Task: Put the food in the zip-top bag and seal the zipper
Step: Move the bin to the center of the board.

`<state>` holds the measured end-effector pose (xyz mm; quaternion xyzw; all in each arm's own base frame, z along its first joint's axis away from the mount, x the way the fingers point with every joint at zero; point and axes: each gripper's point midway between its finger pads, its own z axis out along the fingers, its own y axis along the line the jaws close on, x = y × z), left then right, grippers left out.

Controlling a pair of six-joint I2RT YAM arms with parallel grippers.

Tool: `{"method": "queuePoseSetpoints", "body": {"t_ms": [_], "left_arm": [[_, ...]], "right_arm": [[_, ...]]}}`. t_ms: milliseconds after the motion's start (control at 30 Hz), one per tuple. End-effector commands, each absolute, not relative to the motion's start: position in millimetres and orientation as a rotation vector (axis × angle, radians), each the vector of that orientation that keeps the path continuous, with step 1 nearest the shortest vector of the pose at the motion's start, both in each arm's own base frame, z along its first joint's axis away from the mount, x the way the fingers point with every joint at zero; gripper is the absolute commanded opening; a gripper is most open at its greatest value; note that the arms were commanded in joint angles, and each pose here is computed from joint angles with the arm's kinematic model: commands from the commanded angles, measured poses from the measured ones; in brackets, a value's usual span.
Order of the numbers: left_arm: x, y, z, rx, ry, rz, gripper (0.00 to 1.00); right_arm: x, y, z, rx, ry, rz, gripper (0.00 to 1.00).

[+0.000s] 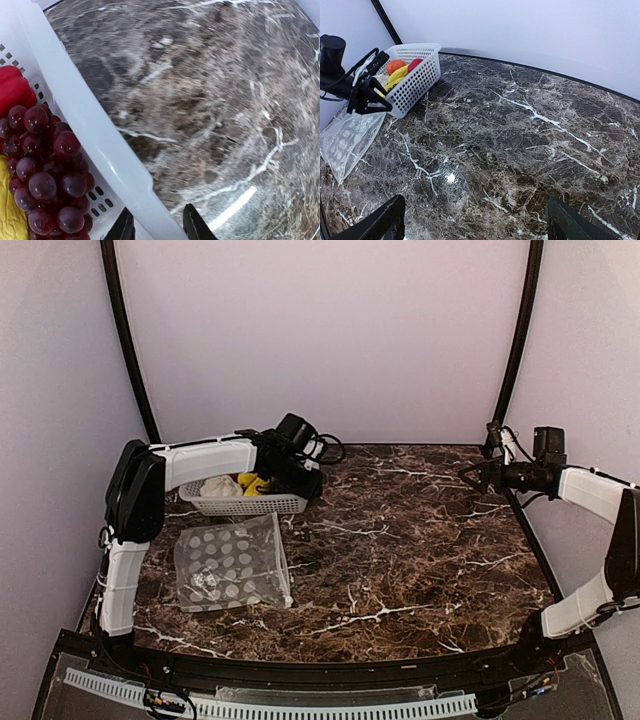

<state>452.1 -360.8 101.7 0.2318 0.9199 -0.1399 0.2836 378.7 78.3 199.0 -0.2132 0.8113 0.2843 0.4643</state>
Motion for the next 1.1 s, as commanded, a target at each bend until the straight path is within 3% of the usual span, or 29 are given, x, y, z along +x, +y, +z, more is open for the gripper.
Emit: {"method": "queuePoseSetpoints", "body": {"t_ms": [0,167,267,333,400,500,633,833,1067], "left_arm": [[373,-433,121,0.951,2.354,-0.614,0.12],[271,-475,119,1.368,2.188,-0.735,0.10],[231,-483,127,1.523,2.075,-0.741,0.09],[218,-481,129,1.576,2.037,-0.716,0.16],[221,-474,136,1.552,2.030,-0.659,0.32],[236,-460,173,1.409,1.971,-0.578,0.56],[256,-425,221,1.102,1.935,-0.490,0.73],[269,-365,225,0.726,2.055,-0.400,0.79],[285,-304,172,0.267,2.332,-0.375,0.80]], "right_arm": [[382,76,204,-0.525,1.986,0.688,0.94],[388,73,215,-0.533,1.979,0.661,0.94],[388,79,227,-0.595,1.958,0.692,0.89],[389,86,231,-0.629,1.962,0.732,0.86],[390,96,233,-0.667,1.977,0.758,0.86],[393,115,223,-0.730,2.034,0.756,0.84],[397,151,216,-0.838,2.126,0.768,0.78],[408,195,191,-0.963,2.213,0.796,0.70],[434,232,160,-1.032,2.297,0.803,0.65]]}}
